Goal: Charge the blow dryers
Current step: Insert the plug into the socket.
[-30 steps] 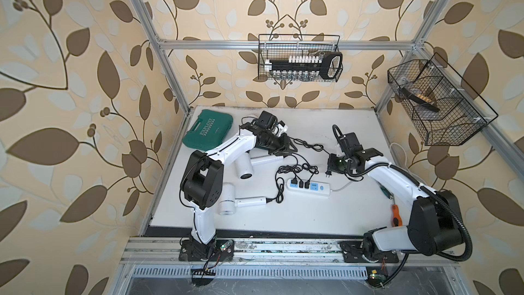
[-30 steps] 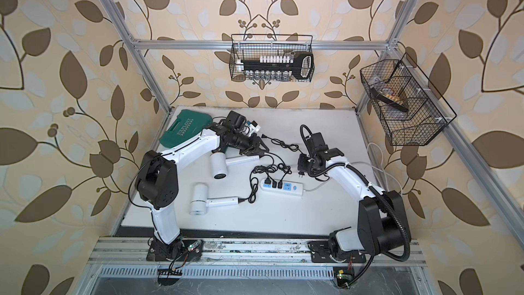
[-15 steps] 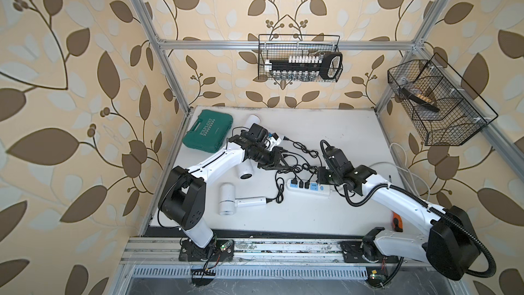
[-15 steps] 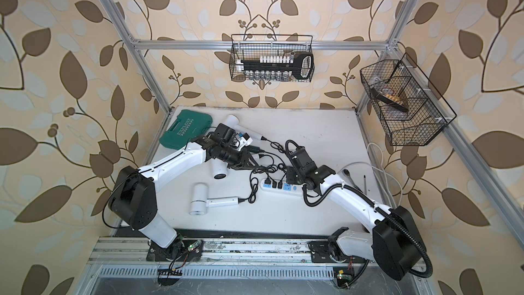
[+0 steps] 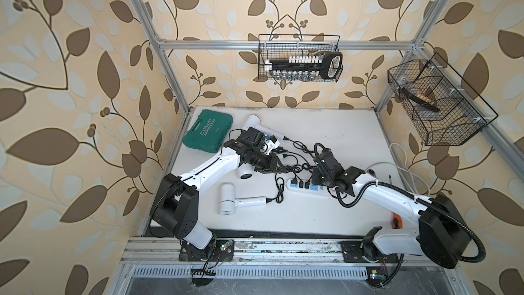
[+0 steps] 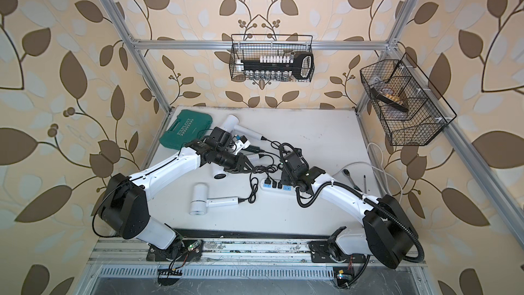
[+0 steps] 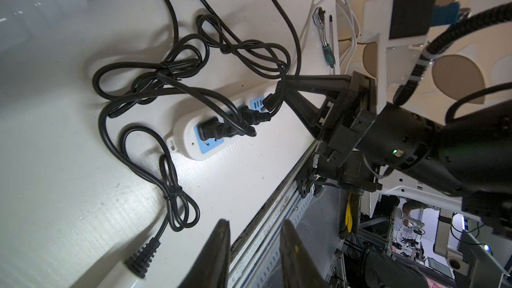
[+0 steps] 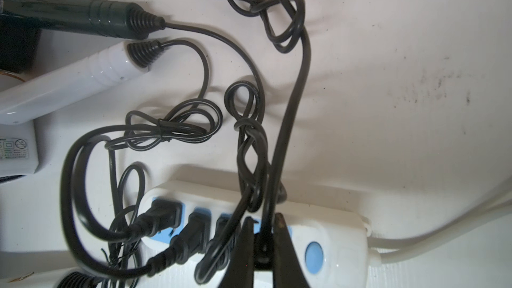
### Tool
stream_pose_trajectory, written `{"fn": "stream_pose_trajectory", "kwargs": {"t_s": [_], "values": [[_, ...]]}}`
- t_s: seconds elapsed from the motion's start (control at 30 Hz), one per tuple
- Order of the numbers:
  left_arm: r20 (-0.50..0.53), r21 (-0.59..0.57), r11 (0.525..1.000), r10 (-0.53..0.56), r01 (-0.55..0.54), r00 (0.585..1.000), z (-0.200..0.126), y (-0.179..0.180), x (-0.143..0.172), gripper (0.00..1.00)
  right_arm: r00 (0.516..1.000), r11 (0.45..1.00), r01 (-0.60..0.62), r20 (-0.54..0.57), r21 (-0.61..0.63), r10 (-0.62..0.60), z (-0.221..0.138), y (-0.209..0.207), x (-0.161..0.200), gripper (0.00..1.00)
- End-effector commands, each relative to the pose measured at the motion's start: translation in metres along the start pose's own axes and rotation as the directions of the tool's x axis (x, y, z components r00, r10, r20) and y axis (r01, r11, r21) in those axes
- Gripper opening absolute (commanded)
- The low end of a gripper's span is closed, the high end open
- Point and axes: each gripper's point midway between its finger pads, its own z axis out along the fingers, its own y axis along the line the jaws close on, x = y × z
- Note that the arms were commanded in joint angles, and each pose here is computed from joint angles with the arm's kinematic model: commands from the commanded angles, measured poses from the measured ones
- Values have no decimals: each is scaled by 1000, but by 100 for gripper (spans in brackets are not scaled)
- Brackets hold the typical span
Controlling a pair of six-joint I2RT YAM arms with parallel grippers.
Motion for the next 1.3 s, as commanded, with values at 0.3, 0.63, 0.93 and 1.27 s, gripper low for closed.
{"fn": "stream_pose_trajectory", "kwargs": {"t_s": [0.3, 0.63, 0.93, 1.27], "values": [[48, 9, 999, 50, -50, 998, -10, -8, -1, 33, 996, 999, -19, 86, 36, 16, 2, -6, -4, 0], [44, 23, 999, 31, -32, 999, -6, -6, -2, 32, 997, 999, -10, 79, 41, 7, 1, -12, 4, 0], [42, 23, 999, 28, -29, 999, -6, -5, -1, 32, 994, 999, -32, 104, -13, 33, 0, -5, 3, 0], [37, 22, 999, 29, -30, 999, -6, -5, 0, 32, 991, 1000, 10, 131, 11, -12, 2, -1, -1, 0]]}}
